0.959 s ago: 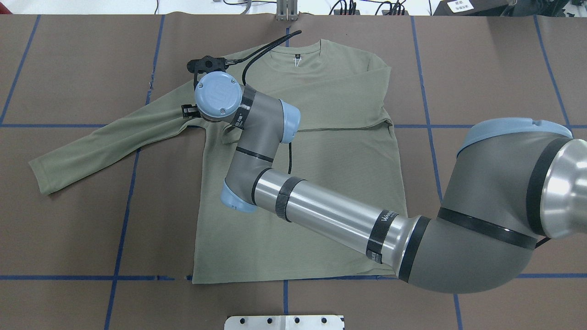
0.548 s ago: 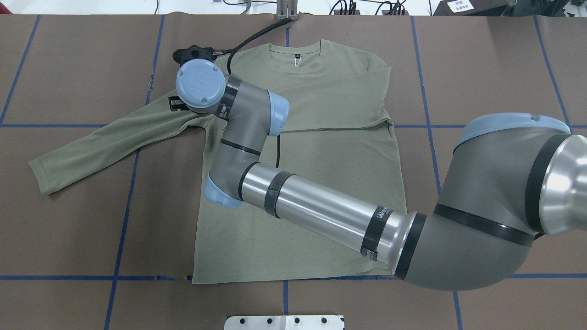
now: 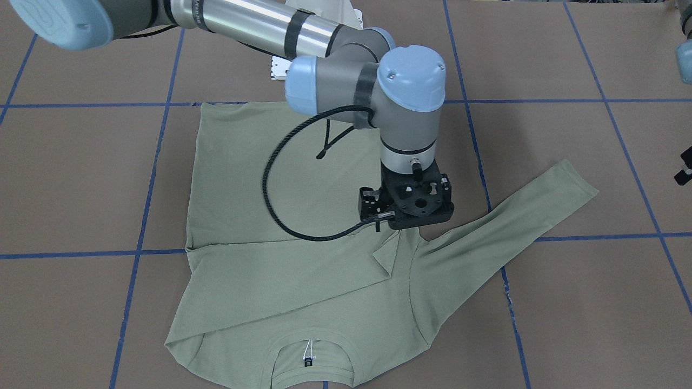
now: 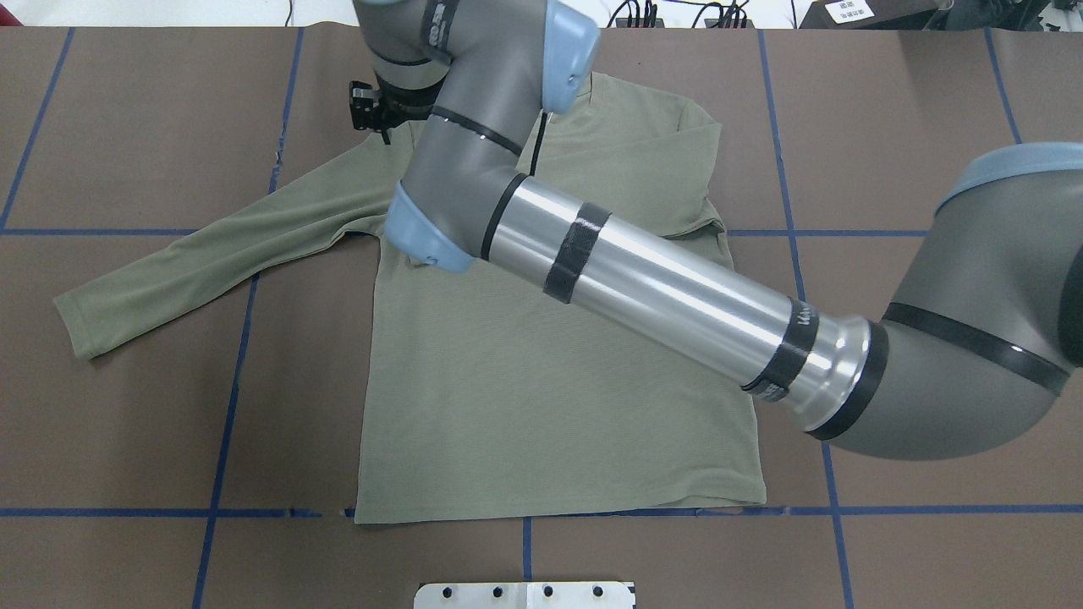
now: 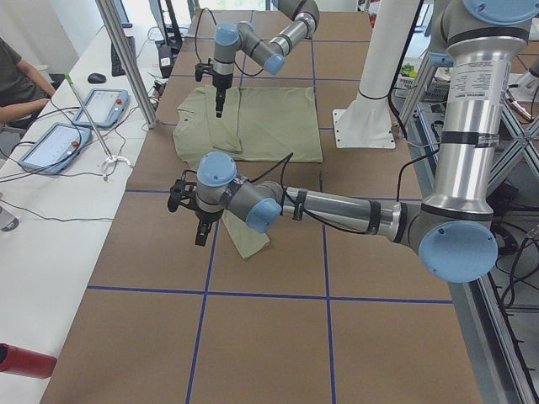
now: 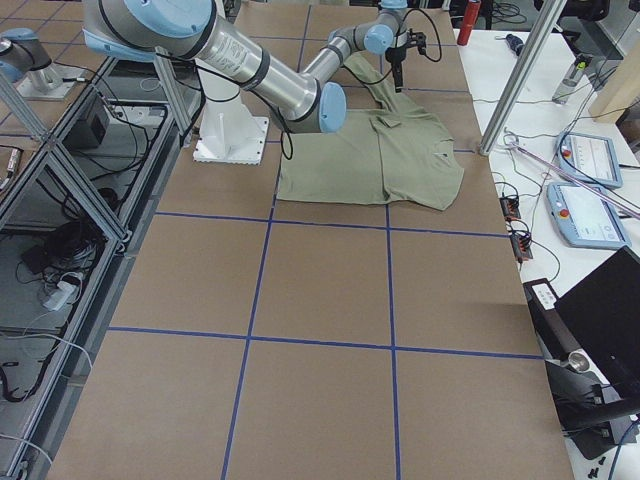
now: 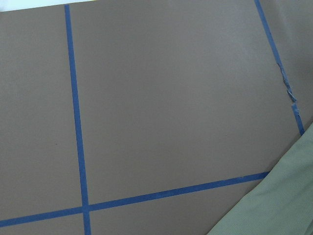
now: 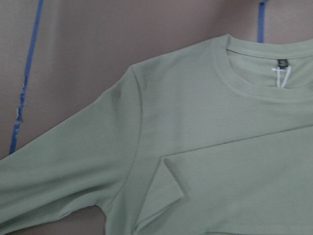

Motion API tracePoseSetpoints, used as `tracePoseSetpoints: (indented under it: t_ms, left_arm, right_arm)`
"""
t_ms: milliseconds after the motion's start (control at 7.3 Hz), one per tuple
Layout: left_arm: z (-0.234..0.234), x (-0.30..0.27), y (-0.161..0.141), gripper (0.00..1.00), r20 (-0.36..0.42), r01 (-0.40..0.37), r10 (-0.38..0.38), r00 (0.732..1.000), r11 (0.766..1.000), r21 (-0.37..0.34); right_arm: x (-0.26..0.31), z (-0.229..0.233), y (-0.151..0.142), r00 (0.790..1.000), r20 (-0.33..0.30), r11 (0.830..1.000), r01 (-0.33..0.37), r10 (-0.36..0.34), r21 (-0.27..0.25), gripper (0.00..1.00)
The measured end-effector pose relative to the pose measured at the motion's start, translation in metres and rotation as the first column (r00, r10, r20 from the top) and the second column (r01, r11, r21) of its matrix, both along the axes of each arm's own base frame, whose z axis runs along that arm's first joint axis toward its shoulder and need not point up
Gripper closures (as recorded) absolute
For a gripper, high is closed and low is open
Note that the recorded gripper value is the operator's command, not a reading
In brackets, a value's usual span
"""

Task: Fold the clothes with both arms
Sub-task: 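Raise the right gripper away while the left gripper reaches the other cuff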

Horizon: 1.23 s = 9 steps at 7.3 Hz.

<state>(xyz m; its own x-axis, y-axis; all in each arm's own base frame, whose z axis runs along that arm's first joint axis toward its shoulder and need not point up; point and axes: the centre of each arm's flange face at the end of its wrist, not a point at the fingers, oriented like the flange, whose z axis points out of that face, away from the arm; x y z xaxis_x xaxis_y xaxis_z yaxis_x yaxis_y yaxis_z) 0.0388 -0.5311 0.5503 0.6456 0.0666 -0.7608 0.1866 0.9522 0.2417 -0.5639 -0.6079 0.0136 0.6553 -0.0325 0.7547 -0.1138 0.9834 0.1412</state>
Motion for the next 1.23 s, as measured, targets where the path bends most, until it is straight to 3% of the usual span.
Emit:
tracePoseSetpoints:
  t_ms: [274,411,822,1232]
  left_arm:
    - [0.03,0.047,0.041,0.0,-0.016,0.098,-0.099,0.995,0.994,-0.052]
    - [0.042,0.075,0.063,0.01,-0.019,0.137,-0.139,0.99,0.988,-0.078]
    - [0.055,0.158,0.099,0.01,-0.003,0.21,-0.214,0.977,0.963,-0.169]
    - [0.065,0.191,0.115,0.02,0.04,0.228,-0.224,0.974,0.957,-0.181]
  right_arm:
    - [0.102,0.052,-0.018,0.999,-0.042,0.994,-0.013,0.009,-0.108,0.0]
    - [0.152,0.088,-0.017,0.997,-0.071,0.993,0.002,-0.01,-0.114,0.0]
    - [0.263,0.184,-0.011,0.989,-0.132,0.996,0.066,-0.074,-0.058,0.0]
    - [0.323,0.234,-0.012,0.987,-0.1,0.991,0.12,-0.125,-0.058,0.0]
